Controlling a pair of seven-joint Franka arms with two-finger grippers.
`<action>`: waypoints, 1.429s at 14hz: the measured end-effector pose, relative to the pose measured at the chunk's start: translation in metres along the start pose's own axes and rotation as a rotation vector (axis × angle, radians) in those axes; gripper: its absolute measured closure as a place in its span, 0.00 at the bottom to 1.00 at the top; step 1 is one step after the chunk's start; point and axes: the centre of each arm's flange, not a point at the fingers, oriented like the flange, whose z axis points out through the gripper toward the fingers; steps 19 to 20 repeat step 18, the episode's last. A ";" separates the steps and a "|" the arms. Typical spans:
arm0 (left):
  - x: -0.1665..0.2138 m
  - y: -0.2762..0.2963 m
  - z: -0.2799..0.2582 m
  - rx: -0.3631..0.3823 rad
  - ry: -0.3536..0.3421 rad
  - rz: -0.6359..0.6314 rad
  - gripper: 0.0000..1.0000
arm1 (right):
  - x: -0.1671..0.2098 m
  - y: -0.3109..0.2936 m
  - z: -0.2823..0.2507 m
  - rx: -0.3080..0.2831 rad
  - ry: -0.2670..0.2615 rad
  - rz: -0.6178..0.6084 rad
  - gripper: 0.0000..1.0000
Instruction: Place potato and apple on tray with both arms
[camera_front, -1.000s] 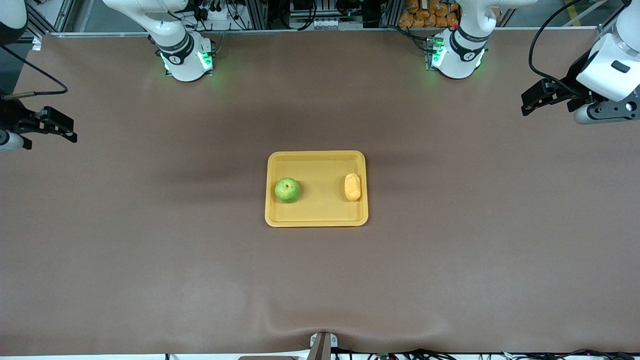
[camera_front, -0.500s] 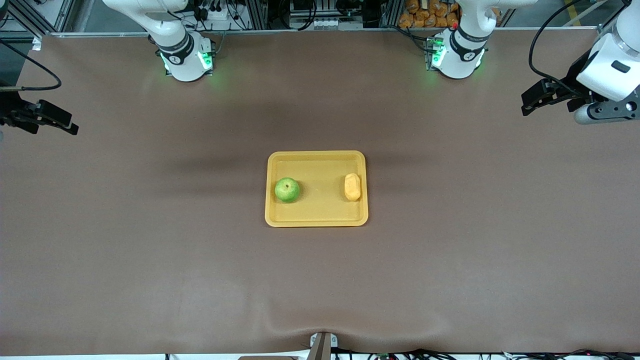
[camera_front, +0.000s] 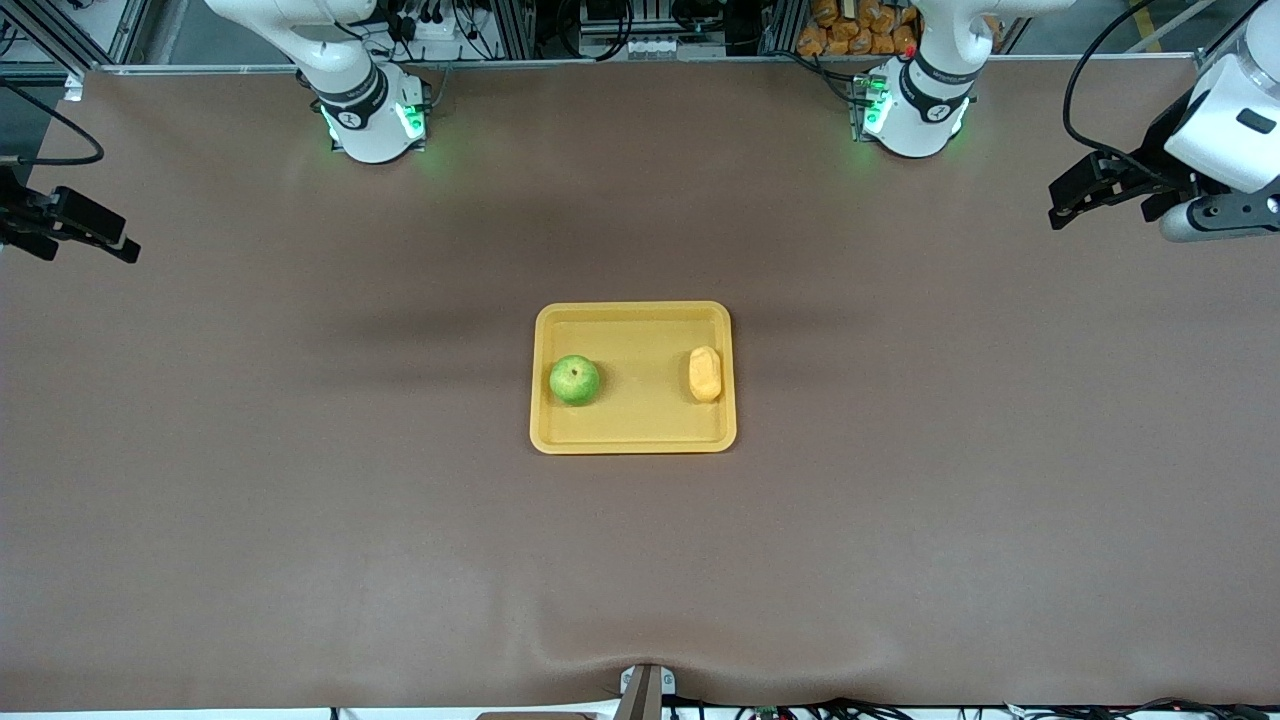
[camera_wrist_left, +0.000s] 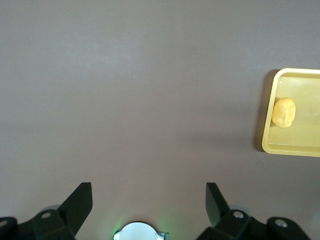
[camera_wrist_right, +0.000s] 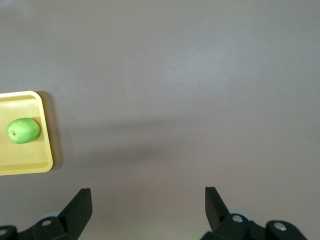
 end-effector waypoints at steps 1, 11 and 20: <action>0.000 0.000 -0.001 0.000 0.001 0.000 0.00 | 0.000 0.000 0.000 0.000 0.000 0.001 0.00; 0.000 -0.003 -0.002 -0.001 0.003 -0.006 0.00 | 0.008 0.000 0.012 0.000 -0.018 0.007 0.00; 0.000 -0.004 -0.003 -0.002 0.004 -0.008 0.00 | 0.033 -0.002 0.026 -0.005 -0.027 0.006 0.00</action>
